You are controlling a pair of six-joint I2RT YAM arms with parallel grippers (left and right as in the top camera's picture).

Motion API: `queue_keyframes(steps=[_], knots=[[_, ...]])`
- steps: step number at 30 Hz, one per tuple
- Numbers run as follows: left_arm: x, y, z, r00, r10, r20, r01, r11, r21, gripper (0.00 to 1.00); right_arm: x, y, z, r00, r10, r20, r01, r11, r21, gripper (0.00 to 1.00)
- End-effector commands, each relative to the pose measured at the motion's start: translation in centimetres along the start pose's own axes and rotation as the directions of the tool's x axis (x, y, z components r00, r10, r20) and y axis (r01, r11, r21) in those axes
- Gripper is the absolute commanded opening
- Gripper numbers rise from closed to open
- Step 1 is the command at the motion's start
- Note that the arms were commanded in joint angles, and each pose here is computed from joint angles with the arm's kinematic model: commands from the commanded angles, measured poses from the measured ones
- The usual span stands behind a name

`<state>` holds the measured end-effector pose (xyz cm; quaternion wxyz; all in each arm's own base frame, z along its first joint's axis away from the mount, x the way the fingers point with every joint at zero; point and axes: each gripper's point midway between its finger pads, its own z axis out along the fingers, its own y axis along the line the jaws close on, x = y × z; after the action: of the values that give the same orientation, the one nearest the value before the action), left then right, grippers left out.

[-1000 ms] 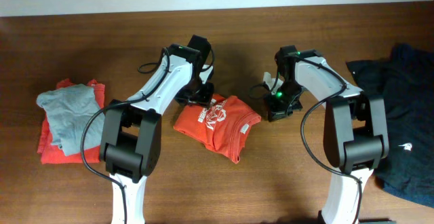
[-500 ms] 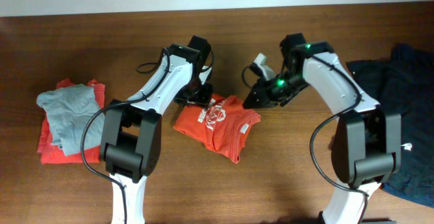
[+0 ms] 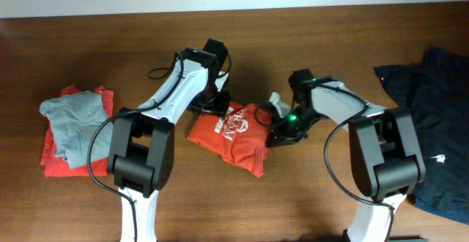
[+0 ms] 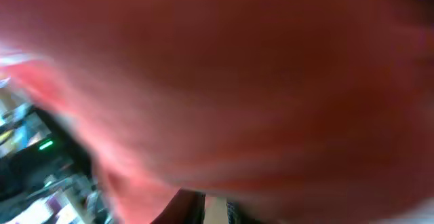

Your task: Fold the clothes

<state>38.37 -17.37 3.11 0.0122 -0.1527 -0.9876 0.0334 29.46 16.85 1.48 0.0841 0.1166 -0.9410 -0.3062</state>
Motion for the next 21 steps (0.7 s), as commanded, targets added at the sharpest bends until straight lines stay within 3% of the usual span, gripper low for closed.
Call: queue_keyframes(steps=[1,10,15,21], knots=[[0.2,0.5,0.6,1.000,0.008,-0.019,-0.008,1.000,-0.013,0.64,0.0,-4.2,-0.7,0.998,0.057,0.013,-0.058,0.984,0.169,0.18],[2.7,0.8,0.4,0.992,0.000,-0.123,-0.003,1.000,-0.025,0.66,-0.4,-5.5,-1.2,0.998,0.053,0.031,-0.059,0.971,0.230,0.18],[4.3,2.1,0.0,0.982,-0.052,-0.181,0.033,0.994,-0.108,0.59,-0.5,-6.7,-2.3,0.995,0.089,0.051,-0.098,0.965,0.242,0.17],[2.6,2.8,-2.4,0.997,-0.041,-0.068,0.030,0.988,-0.154,0.58,-0.3,-9.4,-4.5,0.978,0.177,0.107,-0.197,0.955,0.222,0.21]])
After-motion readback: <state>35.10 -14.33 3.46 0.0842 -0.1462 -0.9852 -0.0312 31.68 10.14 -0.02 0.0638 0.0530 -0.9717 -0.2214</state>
